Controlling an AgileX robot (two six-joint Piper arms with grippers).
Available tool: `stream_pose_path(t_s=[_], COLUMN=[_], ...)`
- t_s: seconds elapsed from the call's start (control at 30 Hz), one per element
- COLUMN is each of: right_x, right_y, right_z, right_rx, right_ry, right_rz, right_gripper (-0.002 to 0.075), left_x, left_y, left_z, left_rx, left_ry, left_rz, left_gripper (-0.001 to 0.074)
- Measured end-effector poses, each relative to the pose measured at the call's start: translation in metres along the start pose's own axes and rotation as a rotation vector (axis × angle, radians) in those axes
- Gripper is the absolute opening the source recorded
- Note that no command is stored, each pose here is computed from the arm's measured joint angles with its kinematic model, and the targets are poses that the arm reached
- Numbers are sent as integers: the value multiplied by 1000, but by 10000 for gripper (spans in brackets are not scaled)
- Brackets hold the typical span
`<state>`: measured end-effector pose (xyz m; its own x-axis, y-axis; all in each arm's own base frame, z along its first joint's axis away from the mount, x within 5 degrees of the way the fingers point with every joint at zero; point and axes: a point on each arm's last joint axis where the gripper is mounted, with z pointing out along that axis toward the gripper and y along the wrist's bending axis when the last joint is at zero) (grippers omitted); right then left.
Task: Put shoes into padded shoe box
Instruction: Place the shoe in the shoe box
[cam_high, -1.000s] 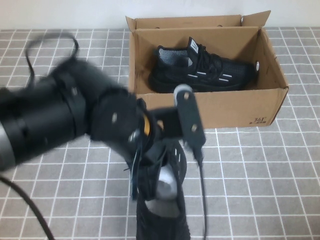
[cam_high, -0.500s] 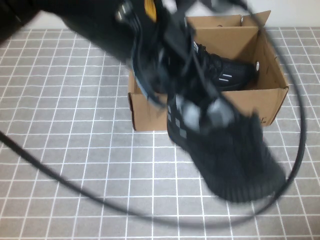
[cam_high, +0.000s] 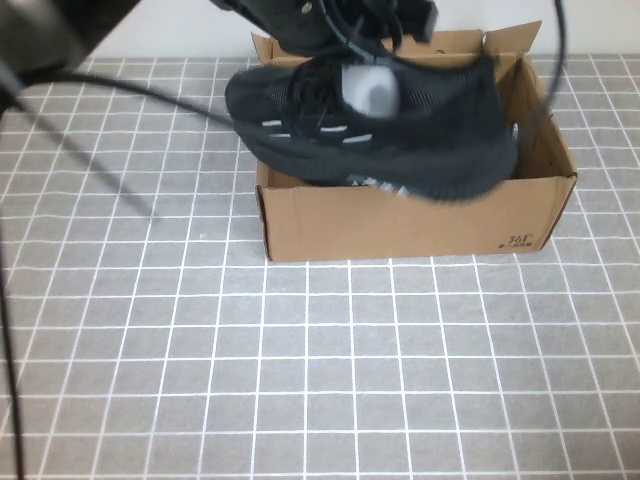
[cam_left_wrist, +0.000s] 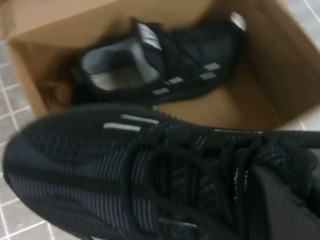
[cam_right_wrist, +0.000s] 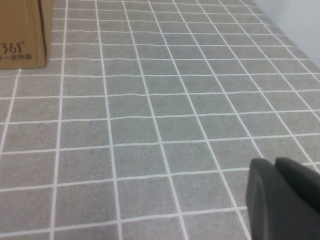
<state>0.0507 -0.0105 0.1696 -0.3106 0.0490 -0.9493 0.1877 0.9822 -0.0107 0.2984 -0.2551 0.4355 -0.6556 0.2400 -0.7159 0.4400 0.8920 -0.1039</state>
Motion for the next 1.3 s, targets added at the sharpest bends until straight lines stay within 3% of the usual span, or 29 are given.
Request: stream_pose_path(t_s=[0.23, 0.77, 1.3], right_x=[0, 0, 0], right_y=[0, 0, 0], right_z=[0, 0, 0], right_rx=[0, 0, 0], right_ry=[0, 0, 0], right_rz=[0, 0, 0], right_gripper=[-6, -6, -6], left_x=[-18, -25, -2], left_y=[8, 0, -2], left_z=[41, 92, 160], left_rx=[-7, 32, 10], left_ry=[-54, -139, -49], left_rz=[-219, -200, -221], left_gripper=[0, 0, 0])
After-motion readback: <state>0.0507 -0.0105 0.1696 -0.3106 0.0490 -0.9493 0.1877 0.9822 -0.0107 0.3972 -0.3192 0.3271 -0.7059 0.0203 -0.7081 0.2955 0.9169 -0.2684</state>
